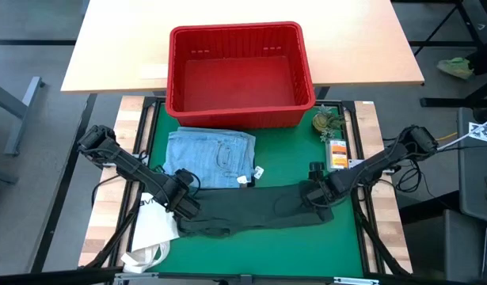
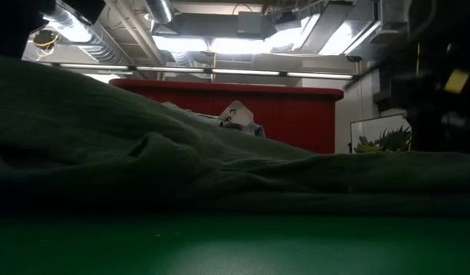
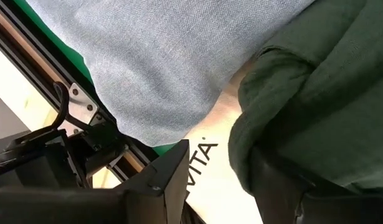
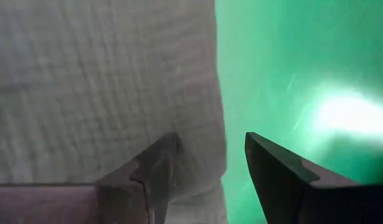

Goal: Fold Laundry from Bin
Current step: Fold the green polo shirt

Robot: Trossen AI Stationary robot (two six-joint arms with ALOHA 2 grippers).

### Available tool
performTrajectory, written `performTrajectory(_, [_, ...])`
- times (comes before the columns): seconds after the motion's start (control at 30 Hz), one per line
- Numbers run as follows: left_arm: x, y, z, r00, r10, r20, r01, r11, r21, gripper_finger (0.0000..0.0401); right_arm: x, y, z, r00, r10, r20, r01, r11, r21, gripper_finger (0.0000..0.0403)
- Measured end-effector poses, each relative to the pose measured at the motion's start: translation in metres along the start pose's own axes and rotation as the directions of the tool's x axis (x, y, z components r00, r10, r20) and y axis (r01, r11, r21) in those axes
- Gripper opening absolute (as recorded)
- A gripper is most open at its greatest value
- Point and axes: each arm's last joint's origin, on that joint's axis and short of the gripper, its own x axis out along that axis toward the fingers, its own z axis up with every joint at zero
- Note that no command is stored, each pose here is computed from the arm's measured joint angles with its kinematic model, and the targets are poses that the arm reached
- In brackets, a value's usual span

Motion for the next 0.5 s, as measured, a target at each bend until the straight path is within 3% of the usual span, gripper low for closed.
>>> performTrajectory(0.17, [0.000, 0.000, 0.000, 1.000, -0.001, 0.002, 0.001, 0.999, -0.039, 0.0123, 0.023, -0.005, -0.018, 0.994, 0.067, -0.083, -0.060, 0.994, 0.088, 0.0195])
performTrajectory(0.33, [0.000, 0.000, 0.000, 1.000, -0.002, 0.000, 0.002, 0.998, -0.059, 0.0080, 0.033, -0.004, -0.030, 0.991, 0.075, -0.114, -0.050, 0.978, 0.202, 0.0195])
performTrajectory(0.5, [0.001, 0.002, 0.002, 1.000, 0.014, -0.023, -0.016, 0.991, -0.129, 0.0034, 0.033, -0.004, -0.030, 0.988, 0.094, -0.121, -0.066, 0.974, 0.216, 0.0195])
